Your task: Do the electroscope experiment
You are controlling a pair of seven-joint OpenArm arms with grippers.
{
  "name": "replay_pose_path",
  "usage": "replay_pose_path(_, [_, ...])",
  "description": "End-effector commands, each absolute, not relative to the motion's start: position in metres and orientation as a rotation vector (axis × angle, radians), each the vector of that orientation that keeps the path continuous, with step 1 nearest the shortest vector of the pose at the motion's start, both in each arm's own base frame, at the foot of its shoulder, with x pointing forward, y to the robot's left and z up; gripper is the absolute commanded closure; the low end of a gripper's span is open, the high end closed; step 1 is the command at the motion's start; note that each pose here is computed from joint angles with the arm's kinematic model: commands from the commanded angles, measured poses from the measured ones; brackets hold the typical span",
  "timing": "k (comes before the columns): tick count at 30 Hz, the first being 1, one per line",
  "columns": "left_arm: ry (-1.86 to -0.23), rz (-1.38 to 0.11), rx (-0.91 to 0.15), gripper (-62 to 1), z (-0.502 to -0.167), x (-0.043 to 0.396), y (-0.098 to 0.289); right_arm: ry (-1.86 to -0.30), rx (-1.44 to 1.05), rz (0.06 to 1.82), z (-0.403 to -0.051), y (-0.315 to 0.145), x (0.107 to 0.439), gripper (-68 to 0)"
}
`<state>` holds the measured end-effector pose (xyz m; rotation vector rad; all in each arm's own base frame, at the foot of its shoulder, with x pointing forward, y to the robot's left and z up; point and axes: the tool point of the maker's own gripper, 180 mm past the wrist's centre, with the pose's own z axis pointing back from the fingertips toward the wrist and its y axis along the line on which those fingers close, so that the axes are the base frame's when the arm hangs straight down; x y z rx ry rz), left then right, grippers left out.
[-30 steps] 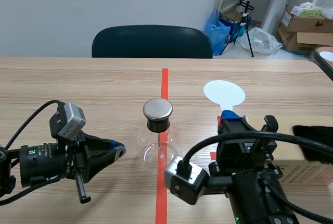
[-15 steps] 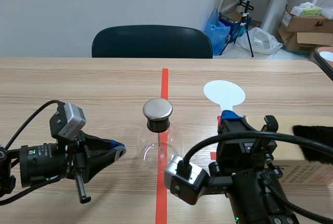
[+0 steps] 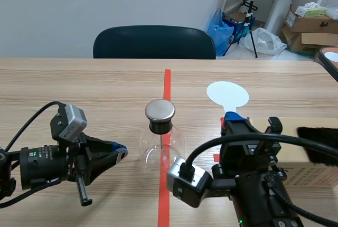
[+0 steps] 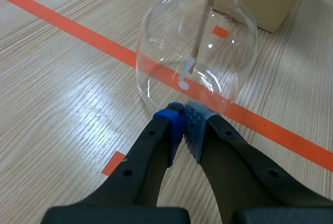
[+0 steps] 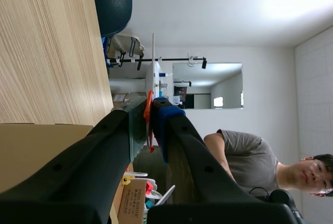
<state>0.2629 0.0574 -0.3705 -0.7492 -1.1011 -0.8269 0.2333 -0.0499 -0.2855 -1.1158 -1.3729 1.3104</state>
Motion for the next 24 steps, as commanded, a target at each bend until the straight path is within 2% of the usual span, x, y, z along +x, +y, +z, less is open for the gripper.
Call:
replay_pose_path(1, [-1.128,-0.816,-0.758,-3.2,-0.3632,0.2676,0.0575,-1.401,-1.142,1.297,-0.2763,-0.0519,0.2369,-1.1])
replay_pose_path(24, [-1.129,-0.816,-0.758,-3.2,-0.3631,0.2677,0.0576,-1.409,-1.136,1.306,-0.2763,-0.0499,0.2365,-1.1])
